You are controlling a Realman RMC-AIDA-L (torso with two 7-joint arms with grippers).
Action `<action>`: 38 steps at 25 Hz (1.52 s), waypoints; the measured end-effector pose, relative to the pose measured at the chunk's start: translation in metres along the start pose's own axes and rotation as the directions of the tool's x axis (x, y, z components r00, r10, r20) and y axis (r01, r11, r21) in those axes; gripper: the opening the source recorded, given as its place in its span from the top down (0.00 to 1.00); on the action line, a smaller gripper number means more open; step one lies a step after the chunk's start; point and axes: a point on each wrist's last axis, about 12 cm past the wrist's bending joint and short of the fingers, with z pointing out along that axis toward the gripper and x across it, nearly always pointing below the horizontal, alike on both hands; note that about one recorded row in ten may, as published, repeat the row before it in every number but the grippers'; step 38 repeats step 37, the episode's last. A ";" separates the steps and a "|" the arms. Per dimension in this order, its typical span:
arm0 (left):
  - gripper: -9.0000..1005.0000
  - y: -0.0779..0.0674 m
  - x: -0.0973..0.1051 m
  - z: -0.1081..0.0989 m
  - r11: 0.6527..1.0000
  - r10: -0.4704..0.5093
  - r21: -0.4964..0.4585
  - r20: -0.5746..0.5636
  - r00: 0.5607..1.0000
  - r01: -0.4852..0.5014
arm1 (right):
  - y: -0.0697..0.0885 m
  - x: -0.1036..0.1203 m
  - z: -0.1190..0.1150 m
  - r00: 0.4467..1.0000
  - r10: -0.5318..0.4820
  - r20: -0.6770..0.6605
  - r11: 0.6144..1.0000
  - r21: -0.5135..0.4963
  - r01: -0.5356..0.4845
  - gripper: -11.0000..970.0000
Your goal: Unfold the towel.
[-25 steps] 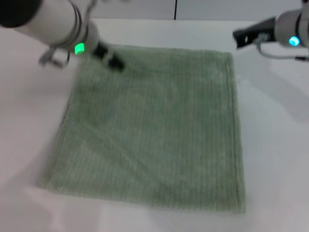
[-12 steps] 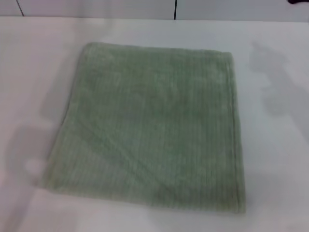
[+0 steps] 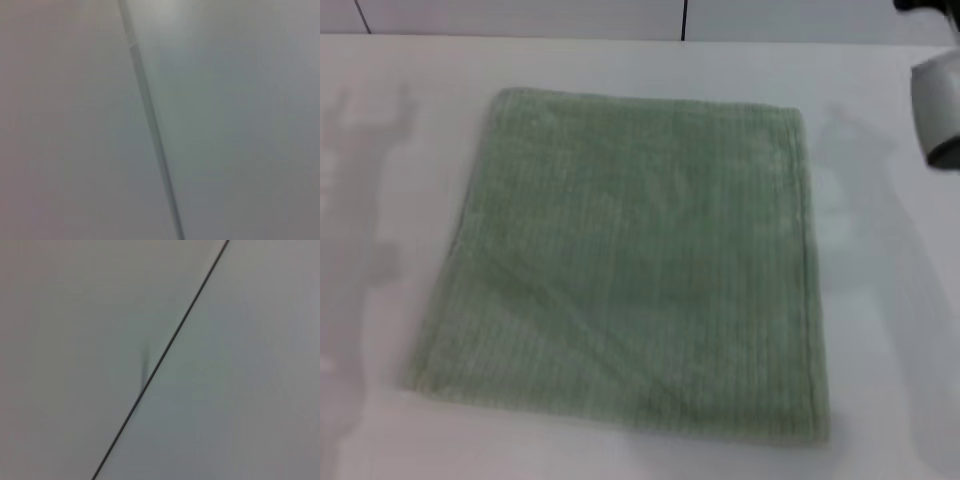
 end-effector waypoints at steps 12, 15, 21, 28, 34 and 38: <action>0.20 0.023 0.048 -0.042 0.993 -0.086 -0.097 -0.142 0.986 0.072 | -0.001 0.079 -0.094 0.767 0.304 0.564 0.926 0.015 -0.378 0.87; 0.20 0.022 0.055 -0.048 0.994 -0.084 -0.085 -0.182 0.980 0.069 | -0.022 0.109 -0.114 0.770 0.387 0.507 0.857 0.109 -0.503 0.87; 0.20 0.019 0.061 -0.055 0.994 -0.094 -0.070 -0.226 0.970 0.080 | -0.062 0.153 -0.163 0.817 0.417 0.398 0.741 0.371 -0.559 0.86; 0.20 0.014 0.067 -0.064 0.995 -0.096 -0.032 -0.272 0.957 0.091 | -0.077 0.171 -0.184 0.837 0.436 0.331 0.710 0.445 -0.546 0.80; 0.20 0.010 0.068 -0.070 0.996 -0.091 -0.003 -0.285 0.954 0.094 | -0.082 0.177 -0.183 0.850 0.436 0.295 0.709 0.469 -0.527 0.65; 0.20 0.009 0.068 -0.072 0.996 -0.087 0.008 -0.287 0.954 0.093 | -0.083 0.180 -0.183 0.852 0.442 0.279 0.702 0.484 -0.523 0.65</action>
